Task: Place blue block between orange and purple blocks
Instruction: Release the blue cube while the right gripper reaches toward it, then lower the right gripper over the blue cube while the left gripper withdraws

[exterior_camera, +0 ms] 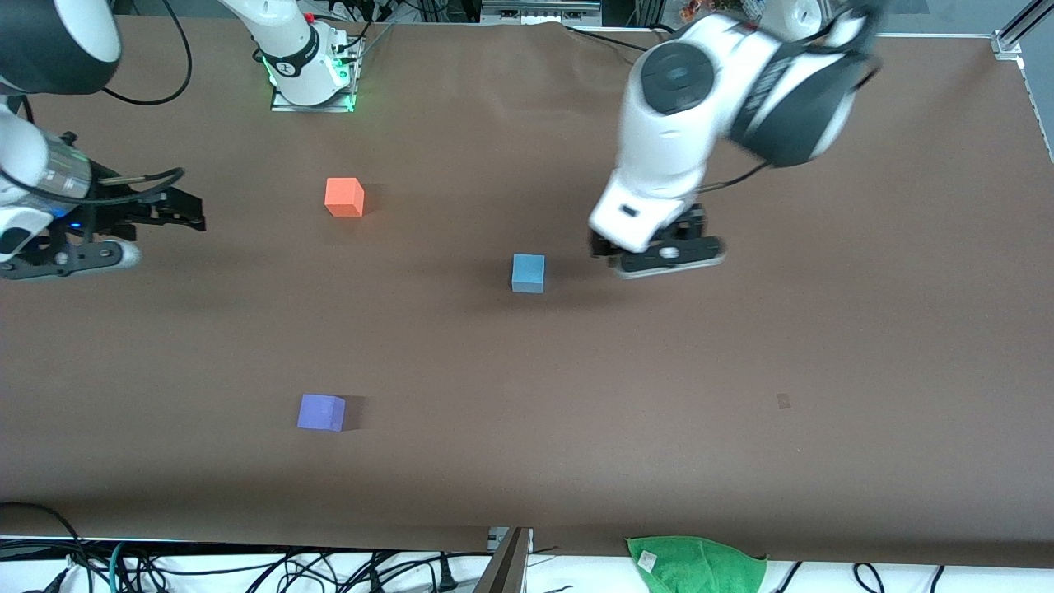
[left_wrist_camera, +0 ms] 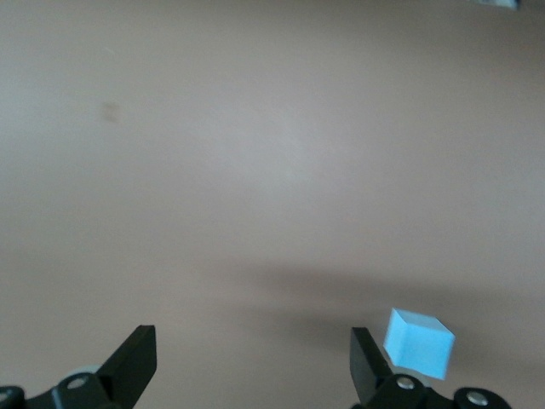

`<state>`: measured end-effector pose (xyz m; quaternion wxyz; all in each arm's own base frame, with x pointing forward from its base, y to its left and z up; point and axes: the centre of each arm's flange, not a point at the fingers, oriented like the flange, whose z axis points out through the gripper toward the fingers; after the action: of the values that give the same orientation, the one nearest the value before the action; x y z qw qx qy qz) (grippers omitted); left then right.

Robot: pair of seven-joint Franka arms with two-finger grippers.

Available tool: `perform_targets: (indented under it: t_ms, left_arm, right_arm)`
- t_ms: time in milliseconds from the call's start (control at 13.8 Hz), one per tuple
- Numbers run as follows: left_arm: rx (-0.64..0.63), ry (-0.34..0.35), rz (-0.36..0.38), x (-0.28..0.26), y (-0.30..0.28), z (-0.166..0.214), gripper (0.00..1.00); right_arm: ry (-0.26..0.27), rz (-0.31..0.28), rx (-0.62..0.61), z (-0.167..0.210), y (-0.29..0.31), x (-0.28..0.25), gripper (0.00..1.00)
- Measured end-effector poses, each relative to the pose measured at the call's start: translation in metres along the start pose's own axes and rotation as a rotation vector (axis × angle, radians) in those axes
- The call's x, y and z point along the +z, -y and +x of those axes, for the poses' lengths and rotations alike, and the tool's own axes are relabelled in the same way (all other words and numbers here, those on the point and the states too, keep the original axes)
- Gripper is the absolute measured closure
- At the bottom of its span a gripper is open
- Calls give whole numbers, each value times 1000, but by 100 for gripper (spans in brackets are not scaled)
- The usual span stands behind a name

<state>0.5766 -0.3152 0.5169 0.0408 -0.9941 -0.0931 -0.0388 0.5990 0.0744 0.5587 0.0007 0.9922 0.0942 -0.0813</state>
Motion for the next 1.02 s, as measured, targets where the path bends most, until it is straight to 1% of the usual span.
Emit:
perform_targets:
  t_ms: [145, 218, 364, 436, 509, 655, 800, 945, 1018]
  left_arm:
    - [23, -7, 12, -17, 56, 28, 0]
    - [40, -2, 22, -23, 80, 37, 0]
    - [57, 13, 30, -36, 116, 48, 0]
    - [58, 30, 15, -46, 133, 51, 0]
    - [63, 48, -16, -56, 150, 54, 0]
    - [96, 57, -59, -70, 189, 63, 0]
    - [145, 59, -57, -78, 225, 64, 0]
    - [169, 75, -58, -79, 252, 53, 0]
    - [173, 91, -76, -77, 265, 44, 0]
  right_arm:
    - [22, -3, -34, 10, 20, 15, 0]
    - [31, 1, -46, 16, 28, 24, 0]
    - [30, 10, -52, 30, 55, 41, 0]
    - [24, 7, -33, 35, 76, 49, 0]
    - [11, 4, -14, 41, 99, 56, 0]
    - [-18, 0, 30, 49, 149, 71, 0]
    - [-28, -4, 91, 52, 197, 91, 0]
    - [-42, -2, 132, 56, 236, 113, 0]
    - [-48, -1, 153, 57, 253, 123, 0]
